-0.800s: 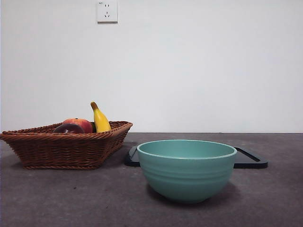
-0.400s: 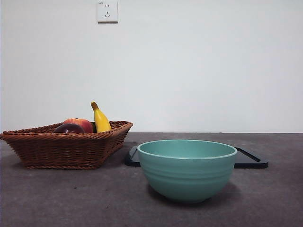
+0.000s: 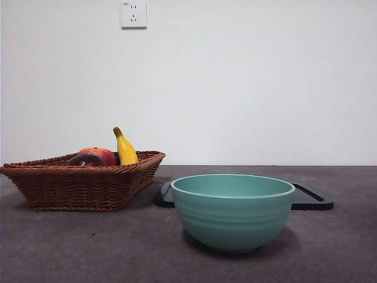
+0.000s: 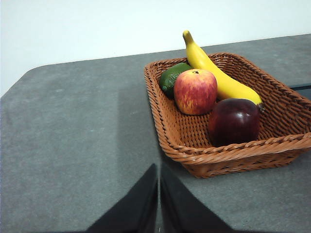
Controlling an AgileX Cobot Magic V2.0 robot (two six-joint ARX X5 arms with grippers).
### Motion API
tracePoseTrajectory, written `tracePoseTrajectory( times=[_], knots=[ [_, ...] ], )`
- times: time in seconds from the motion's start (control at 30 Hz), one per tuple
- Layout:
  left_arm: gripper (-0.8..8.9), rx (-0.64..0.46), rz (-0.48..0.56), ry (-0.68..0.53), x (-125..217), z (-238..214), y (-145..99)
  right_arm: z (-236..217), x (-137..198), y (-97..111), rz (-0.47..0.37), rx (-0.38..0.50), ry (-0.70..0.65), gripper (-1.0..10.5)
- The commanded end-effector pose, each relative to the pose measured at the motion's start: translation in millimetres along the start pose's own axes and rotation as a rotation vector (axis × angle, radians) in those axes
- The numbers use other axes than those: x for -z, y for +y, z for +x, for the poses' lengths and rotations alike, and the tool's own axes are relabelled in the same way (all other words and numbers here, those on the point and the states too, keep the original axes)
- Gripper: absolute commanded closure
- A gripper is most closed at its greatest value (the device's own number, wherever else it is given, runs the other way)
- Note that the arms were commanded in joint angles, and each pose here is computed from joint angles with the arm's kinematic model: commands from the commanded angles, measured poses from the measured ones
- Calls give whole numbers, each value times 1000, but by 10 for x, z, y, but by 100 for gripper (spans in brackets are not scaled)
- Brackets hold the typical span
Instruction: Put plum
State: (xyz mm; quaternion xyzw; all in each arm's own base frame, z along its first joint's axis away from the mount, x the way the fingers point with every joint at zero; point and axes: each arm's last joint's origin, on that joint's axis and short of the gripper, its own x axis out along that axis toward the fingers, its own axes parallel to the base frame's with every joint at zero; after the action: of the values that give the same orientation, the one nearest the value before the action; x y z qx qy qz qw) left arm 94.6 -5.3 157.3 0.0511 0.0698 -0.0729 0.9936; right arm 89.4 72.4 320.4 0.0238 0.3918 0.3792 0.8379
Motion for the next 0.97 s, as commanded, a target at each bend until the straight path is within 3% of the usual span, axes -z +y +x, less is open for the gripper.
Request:
tracePoseTrajectory(
  times=[0.03, 0.23, 0.33, 0.5, 0.67, 0.8, 0.97],
  knots=[
    [806, 1, -11, 27, 75, 19, -4, -23, -41, 27, -22, -11, -17, 938],
    [806, 1, -11, 27, 75, 19, -4, -23, -40, 27, -20, -11, -16, 938],
    [806, 1, -11, 27, 75, 18, -4, -30, -61, 23, -75, 9, -45, 938],
    [806, 1, -11, 27, 75, 19, -4, -81, -146, -104, -112, 162, -211, 938],
    [806, 1, -11, 27, 75, 19, -4, -110, -47, -354, -72, 319, -365, 938],
    [806, 1, -11, 28, 75, 19, -4, -21, 284, -651, -46, 496, -561, 937],
    [806, 1, -11, 27, 75, 19, -4, 179, 732, -861, -71, 637, -749, 938]
  ],
)
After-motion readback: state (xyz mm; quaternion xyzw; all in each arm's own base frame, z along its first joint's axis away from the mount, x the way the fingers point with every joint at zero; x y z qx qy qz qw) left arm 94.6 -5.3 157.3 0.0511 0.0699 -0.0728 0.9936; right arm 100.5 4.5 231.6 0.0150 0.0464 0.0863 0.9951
